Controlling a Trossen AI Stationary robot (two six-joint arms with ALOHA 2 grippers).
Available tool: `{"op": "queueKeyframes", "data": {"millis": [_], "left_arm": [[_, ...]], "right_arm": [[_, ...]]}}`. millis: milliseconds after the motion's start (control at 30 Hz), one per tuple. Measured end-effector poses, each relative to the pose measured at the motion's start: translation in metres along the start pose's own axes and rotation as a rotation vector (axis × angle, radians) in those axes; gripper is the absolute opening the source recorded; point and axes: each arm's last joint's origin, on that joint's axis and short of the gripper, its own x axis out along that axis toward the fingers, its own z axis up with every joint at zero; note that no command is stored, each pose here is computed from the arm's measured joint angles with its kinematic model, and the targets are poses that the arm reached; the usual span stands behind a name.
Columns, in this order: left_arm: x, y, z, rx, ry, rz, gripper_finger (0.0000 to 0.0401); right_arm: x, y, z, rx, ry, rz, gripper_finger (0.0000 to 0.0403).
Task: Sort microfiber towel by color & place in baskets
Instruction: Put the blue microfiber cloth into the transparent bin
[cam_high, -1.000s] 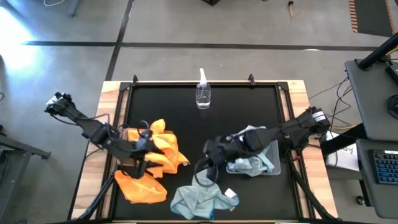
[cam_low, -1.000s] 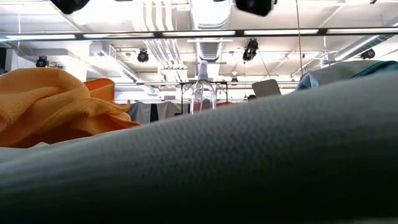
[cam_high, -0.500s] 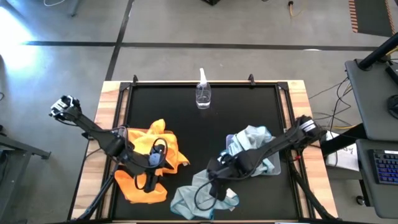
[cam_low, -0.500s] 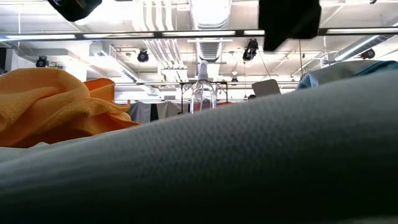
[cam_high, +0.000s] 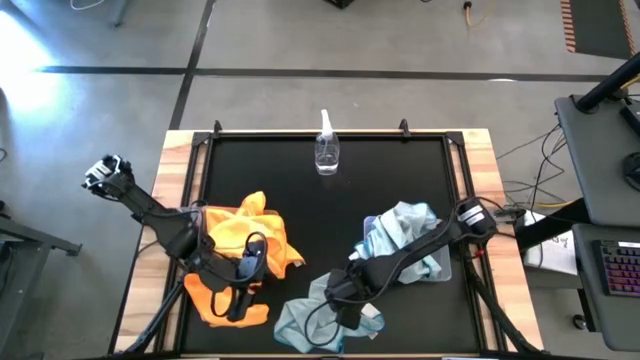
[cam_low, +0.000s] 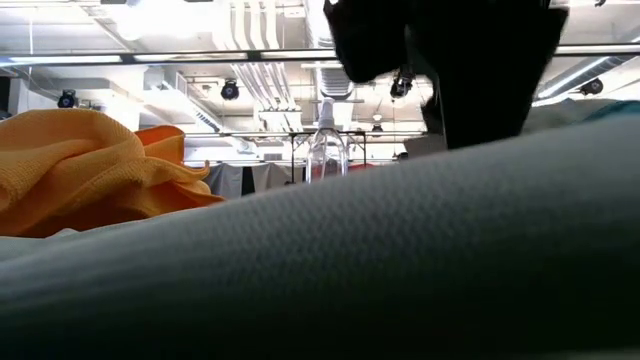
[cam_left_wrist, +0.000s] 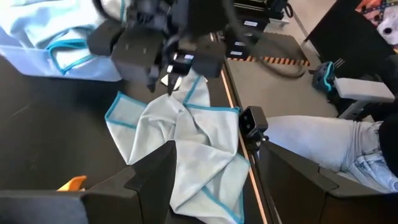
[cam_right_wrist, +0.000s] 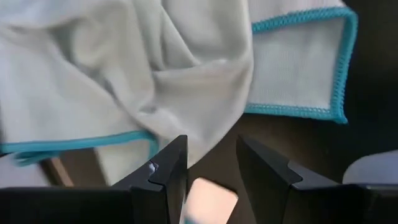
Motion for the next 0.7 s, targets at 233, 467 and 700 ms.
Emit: {"op": "queueKeyframes", "data": {"millis": [233, 467, 700], "left_arm": [[0.001, -0.002, 0.001, 0.014, 0.002, -0.001, 0.0214], [0.001, -0.001, 0.0, 0.018, 0.009, 0.002, 0.0214], [0.001, -0.001, 0.0, 0.032, 0.008, 0.002, 0.0214]], "right_arm": [[0.019, -0.002, 0.003, -0.019, 0.022, -0.005, 0.0132], [0.026, 0.003, 0.008, -0.035, 0.004, 0.057, 0.0132], [0.028, 0.002, 0.008, -0.04, 0.007, 0.053, 0.0132]]}}
